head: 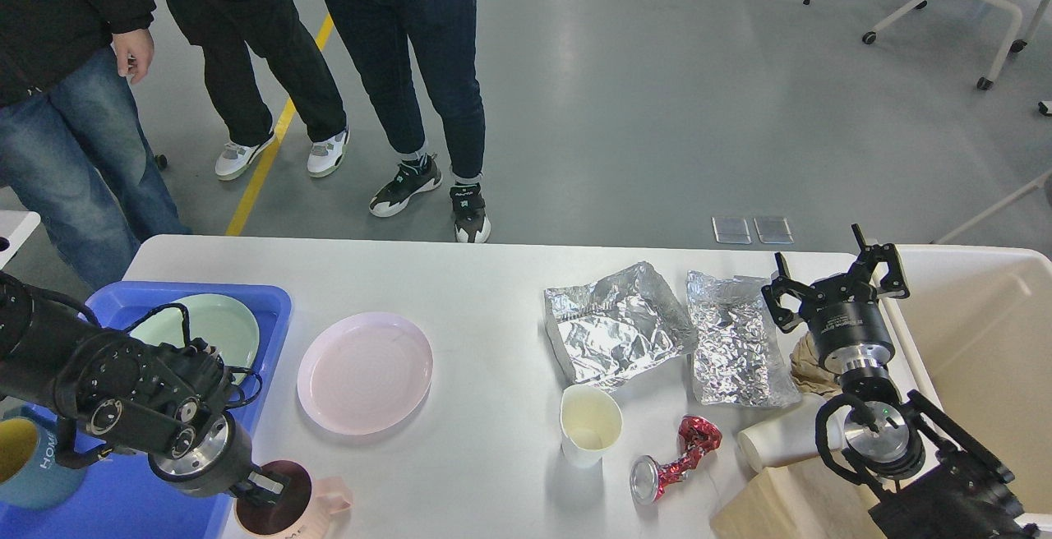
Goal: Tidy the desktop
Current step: 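Lower the left gripper and grasp the pink HOME mug, then lift the pink mug and carry it over the blue tray, then lower the pink mug into the tray beside the teal mug, release, then raise the left gripper and move it toward the pink plate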
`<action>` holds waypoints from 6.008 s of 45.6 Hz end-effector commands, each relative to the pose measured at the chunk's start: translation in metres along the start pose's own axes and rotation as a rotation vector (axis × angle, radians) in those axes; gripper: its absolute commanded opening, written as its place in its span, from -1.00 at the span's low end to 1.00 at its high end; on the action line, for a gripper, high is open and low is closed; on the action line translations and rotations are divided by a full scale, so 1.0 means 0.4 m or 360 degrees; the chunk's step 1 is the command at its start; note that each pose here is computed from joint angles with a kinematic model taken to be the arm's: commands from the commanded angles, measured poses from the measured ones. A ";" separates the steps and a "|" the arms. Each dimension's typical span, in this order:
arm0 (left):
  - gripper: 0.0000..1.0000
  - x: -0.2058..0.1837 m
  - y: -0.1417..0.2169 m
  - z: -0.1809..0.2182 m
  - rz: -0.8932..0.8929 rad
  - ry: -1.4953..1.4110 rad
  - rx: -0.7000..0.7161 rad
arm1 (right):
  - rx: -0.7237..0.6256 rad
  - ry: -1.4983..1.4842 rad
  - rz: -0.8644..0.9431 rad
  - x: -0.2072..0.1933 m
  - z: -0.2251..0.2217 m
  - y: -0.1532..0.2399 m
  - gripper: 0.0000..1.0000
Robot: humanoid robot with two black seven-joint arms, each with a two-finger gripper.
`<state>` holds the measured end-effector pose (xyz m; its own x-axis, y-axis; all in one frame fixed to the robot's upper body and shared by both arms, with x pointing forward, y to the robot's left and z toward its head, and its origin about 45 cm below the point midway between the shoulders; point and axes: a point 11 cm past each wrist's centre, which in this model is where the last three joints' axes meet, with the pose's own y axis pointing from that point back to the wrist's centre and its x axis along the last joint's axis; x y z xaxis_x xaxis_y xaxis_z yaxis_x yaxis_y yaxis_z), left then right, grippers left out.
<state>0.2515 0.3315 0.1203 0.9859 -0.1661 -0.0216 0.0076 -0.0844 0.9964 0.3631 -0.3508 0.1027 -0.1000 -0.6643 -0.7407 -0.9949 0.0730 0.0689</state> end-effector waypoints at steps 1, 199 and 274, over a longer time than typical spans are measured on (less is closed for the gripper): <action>-1.00 0.000 0.002 -0.003 -0.0001 0.0004 0.0003 | 0.0001 0.0000 -0.0001 0.000 0.000 0.000 1.00; 0.89 -0.089 0.078 -0.450 -0.0079 0.1002 -0.0215 | 0.0001 0.0000 -0.0001 0.000 0.000 0.000 1.00; 0.92 0.147 0.887 0.163 0.0378 0.0422 -0.0341 | 0.0000 0.0001 0.0002 0.001 0.000 0.000 1.00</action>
<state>0.2963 0.2245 0.4703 0.9789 0.1040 0.1759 -0.1909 0.1575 0.9689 0.3627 -0.3511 0.1021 -0.1016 -0.6646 -0.7403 -0.9948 0.0733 0.0708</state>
